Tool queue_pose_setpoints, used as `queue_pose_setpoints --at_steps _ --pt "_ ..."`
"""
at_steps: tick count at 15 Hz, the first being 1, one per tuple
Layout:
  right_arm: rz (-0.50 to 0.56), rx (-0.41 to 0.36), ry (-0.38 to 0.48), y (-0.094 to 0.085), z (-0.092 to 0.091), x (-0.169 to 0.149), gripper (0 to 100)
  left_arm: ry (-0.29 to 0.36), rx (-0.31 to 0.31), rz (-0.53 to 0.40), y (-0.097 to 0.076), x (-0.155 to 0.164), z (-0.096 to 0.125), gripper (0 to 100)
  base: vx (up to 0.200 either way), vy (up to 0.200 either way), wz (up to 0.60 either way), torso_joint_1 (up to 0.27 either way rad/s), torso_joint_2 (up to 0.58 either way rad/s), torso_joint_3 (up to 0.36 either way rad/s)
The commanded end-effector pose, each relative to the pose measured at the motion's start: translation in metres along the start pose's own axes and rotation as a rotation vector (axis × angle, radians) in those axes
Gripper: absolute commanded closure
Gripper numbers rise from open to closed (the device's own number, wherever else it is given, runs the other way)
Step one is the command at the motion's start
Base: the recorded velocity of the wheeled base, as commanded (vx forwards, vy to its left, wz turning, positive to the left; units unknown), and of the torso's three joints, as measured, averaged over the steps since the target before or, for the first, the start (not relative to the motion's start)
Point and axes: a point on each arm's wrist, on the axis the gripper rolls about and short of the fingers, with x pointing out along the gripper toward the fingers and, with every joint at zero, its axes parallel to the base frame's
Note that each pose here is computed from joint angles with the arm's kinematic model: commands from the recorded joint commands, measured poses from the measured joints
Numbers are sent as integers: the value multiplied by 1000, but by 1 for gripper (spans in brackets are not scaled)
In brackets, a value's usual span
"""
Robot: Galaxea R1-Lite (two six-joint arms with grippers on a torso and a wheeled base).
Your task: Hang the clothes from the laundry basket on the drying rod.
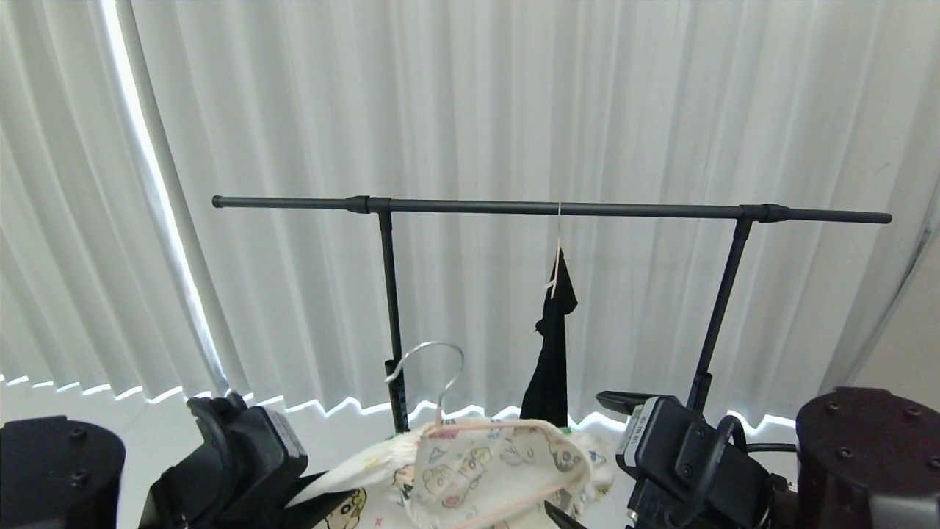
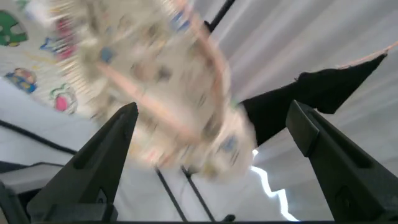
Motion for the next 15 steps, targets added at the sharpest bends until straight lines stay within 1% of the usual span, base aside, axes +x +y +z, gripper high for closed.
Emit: queue_pose_setpoints --at_steps 1,2,3,6,8,9,15 --pt "47 -4 4 0 6 3 0 -47 61 -82 -15 -14 -7 100 0 0 0 0 0 0" --pt "67 -6 8 0 7 3 0 -57 74 -96 -18 -16 -8 100 0 0 0 0 0 0" --pt "132 -11 14 1 11 4 0 -85 118 -123 -22 -20 -6 100 0 0 0 0 0 0" --pt "285 -19 72 3 21 4 0 -129 193 -134 -23 -26 -5 100 0 0 0 0 0 0" --pt "352 -24 104 3 26 4 0 -144 198 -141 -24 -29 -4 100 0 0 0 0 0 0" --pt "369 -34 117 3 26 4 0 -150 197 -140 -23 -29 -4 100 0 0 0 0 0 0" --pt "415 -58 131 13 25 5 0 -172 195 -139 -23 -32 0 100 0 0 0 0 0 0"
